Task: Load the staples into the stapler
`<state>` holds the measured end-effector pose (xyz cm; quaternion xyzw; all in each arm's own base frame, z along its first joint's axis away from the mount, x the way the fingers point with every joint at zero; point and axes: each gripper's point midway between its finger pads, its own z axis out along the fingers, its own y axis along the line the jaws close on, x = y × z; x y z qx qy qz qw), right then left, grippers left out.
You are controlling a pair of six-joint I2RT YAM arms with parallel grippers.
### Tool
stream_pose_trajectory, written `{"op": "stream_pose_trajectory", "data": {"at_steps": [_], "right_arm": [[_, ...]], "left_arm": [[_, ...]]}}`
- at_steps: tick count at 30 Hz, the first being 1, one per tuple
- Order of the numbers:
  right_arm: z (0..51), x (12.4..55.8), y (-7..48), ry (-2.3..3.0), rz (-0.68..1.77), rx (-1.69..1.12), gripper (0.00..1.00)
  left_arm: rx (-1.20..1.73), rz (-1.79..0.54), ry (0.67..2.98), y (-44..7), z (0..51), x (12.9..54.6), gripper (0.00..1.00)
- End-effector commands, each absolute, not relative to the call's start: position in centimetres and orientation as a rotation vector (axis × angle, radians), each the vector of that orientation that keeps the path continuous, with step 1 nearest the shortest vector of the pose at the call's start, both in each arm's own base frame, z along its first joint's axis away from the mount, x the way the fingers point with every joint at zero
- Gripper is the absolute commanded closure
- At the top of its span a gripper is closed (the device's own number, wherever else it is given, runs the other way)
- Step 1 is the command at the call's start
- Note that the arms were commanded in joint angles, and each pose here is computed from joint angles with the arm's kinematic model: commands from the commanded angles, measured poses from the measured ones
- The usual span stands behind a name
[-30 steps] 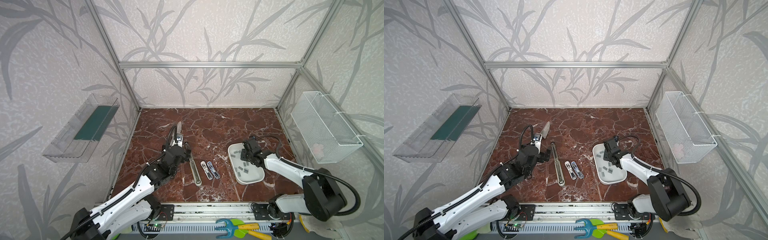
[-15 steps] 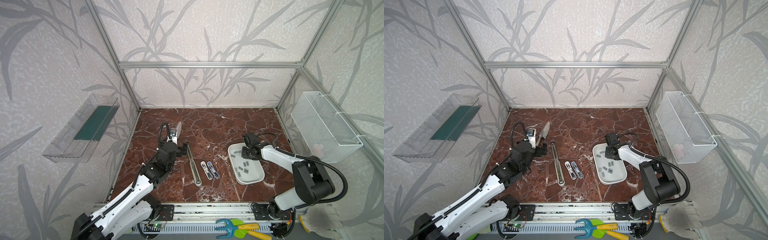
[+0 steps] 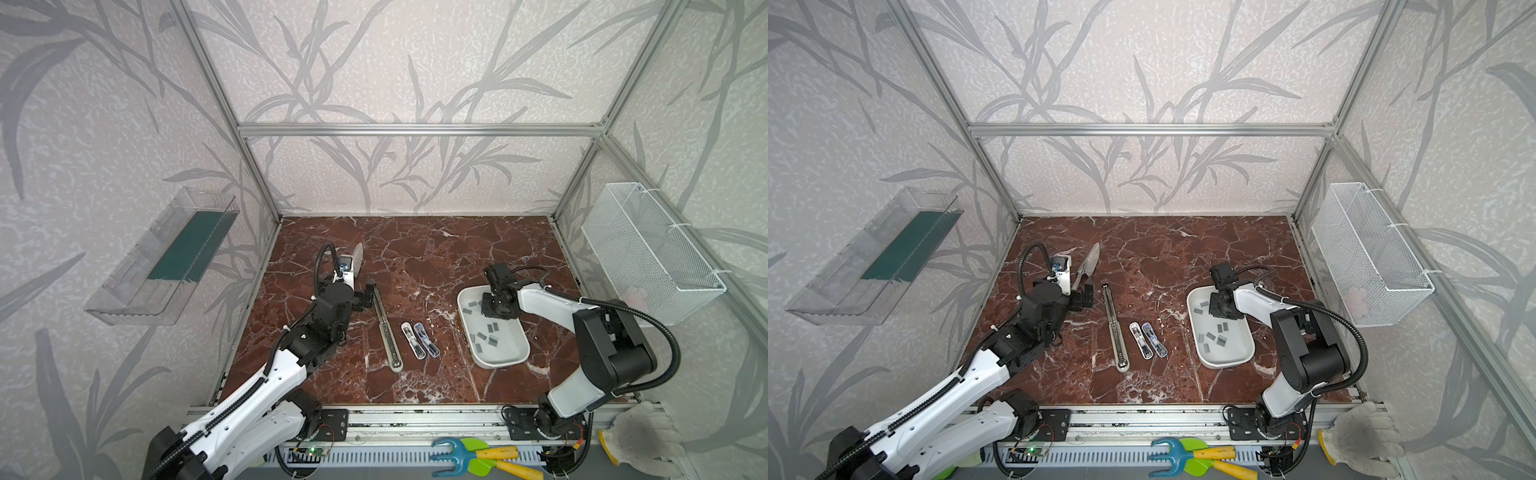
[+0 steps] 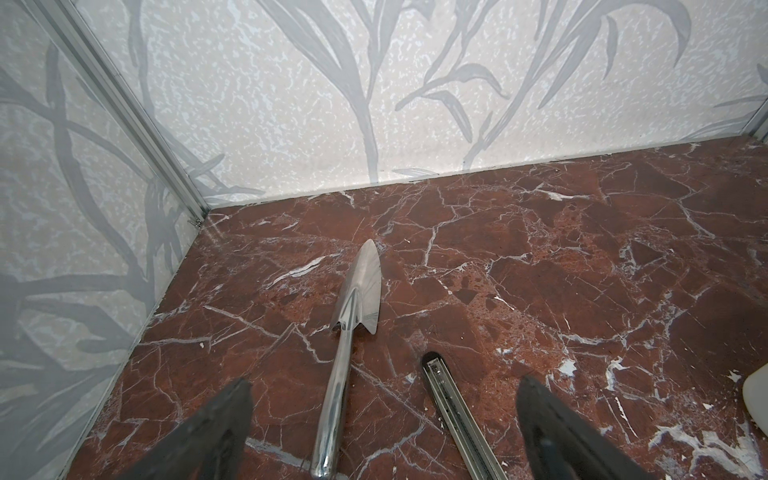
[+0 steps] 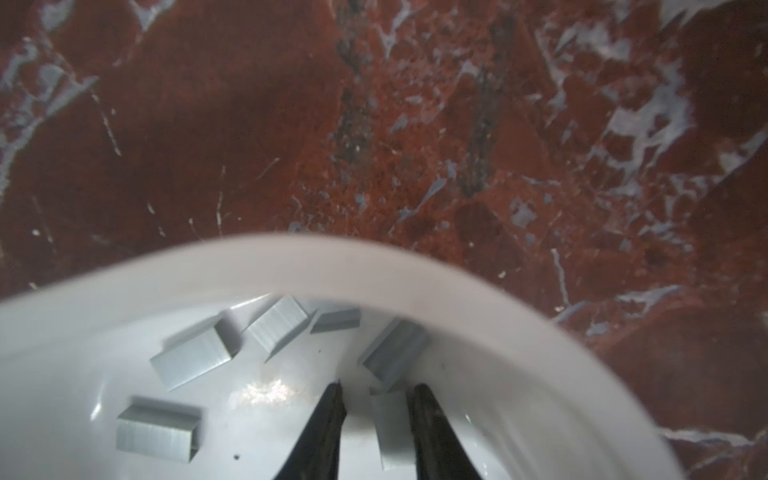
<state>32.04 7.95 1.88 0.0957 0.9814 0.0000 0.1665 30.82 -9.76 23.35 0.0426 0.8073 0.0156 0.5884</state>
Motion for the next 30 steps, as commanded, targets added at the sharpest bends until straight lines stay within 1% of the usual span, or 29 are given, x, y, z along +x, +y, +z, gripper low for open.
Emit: {"op": "stream_pose_trajectory", "data": {"at_steps": [1,9,13,17,22,27,30], "right_arm": [[1.7,32.0,7.7,2.825,-0.02,0.281,0.7],[1.5,32.0,7.6,2.842,-0.023,0.292,0.79],[1.4,31.6,7.5,2.847,-0.02,0.296,0.79],[1.4,31.2,7.6,2.847,-0.005,0.3,0.77],[1.5,31.3,7.4,2.839,-0.012,0.308,0.78],[1.5,31.3,7.4,2.837,-0.01,0.31,0.86],[1.9,31.2,7.2,2.817,-0.011,0.318,0.87]], "left_arm": [[0.079,0.018,1.844,-9.7,24.4,31.0,0.01],[0.064,0.001,1.816,-9.4,24.7,30.6,0.01],[0.061,-0.002,1.809,-9.4,24.9,30.5,0.01],[0.06,-0.005,1.811,-9.4,24.9,30.5,0.01],[0.063,-0.008,1.815,-9.4,24.8,30.5,0.01],[0.066,-0.023,1.818,-9.6,24.6,30.4,0.01],[0.064,-0.037,1.828,-9.7,24.6,30.4,0.01]]}}
